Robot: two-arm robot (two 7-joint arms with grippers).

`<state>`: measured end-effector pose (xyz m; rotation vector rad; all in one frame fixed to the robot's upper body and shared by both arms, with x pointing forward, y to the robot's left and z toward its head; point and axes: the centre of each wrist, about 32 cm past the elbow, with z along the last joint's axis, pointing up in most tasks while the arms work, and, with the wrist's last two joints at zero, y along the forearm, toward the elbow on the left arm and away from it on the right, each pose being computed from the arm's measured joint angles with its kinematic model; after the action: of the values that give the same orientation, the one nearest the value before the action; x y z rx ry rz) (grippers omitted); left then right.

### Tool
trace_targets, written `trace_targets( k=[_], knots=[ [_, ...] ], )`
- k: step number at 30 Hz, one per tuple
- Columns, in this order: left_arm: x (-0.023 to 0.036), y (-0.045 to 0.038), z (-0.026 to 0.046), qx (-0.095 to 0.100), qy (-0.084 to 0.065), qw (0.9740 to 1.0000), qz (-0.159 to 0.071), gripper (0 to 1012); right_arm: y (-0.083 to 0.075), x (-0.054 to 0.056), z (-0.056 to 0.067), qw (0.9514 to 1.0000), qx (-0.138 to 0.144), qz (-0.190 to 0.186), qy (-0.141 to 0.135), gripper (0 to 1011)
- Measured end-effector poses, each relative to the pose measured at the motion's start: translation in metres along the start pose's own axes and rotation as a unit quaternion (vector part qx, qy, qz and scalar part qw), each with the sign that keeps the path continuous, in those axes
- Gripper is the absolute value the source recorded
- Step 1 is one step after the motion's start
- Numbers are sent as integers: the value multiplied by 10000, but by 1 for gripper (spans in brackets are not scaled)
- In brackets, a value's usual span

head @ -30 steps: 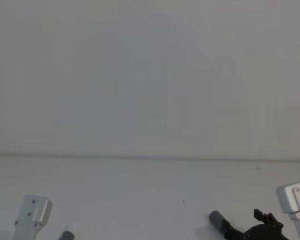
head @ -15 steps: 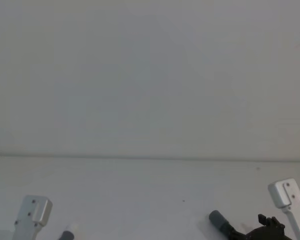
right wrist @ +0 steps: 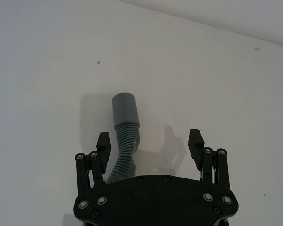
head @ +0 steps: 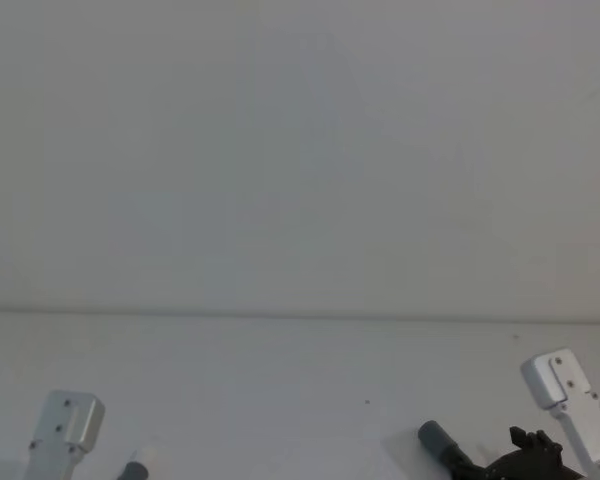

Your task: Use both hands to pick up one end of the pipe from the table, align the ends, and insert them.

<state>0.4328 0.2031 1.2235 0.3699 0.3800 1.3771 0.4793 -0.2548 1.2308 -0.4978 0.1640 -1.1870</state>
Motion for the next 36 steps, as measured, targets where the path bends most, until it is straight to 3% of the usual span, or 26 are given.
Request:
trace_targets(
  k=[20, 36],
  knots=[
    [0, 0, 0, 0, 0, 10000, 0, 333, 16, -98, -12, 9997, -234, -28, -91, 1001],
    [0, 0, 0, 0, 0, 10000, 0, 334, 24, -273, 1, 9991, -433, -7, 14, 1001]
  ],
)
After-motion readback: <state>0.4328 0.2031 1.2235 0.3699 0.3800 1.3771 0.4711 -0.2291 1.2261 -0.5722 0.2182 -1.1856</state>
